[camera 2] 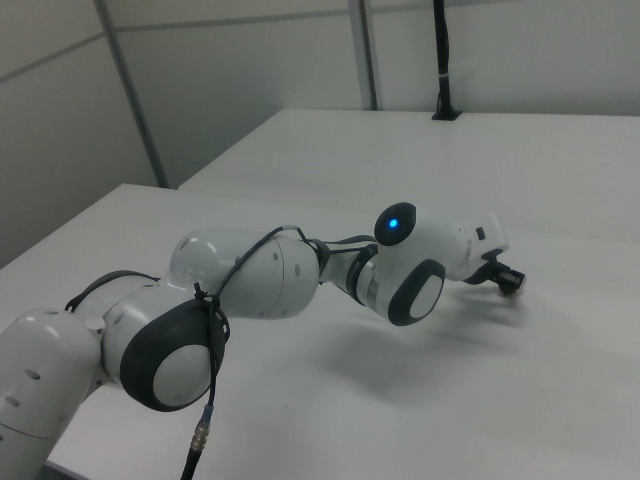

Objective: Strawberries on a ceramic plate
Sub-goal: 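Close the gripper around the red strawberry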

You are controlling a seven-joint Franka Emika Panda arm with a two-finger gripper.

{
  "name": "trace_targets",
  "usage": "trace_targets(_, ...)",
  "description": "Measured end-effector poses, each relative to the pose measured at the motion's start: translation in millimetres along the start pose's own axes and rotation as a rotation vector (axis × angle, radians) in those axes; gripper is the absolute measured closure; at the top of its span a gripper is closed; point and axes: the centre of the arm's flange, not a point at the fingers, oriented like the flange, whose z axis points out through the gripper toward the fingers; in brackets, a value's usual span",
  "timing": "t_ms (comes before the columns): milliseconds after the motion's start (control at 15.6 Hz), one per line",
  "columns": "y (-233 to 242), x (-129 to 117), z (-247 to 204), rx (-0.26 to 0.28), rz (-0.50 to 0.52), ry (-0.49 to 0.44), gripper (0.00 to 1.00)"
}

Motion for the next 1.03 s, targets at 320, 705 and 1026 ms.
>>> trace_targets(320, 0.0, 0.1, -0.1, 0.000, -0.005, 0.000, 0.69)
trace_targets(705, 0.5, 13.1, -12.0, 0.000, -0.004, 0.020, 0.69)
trace_targets(1026, -11.8, 40.1, -41.5, 0.016, -0.009, 0.059, 0.69)
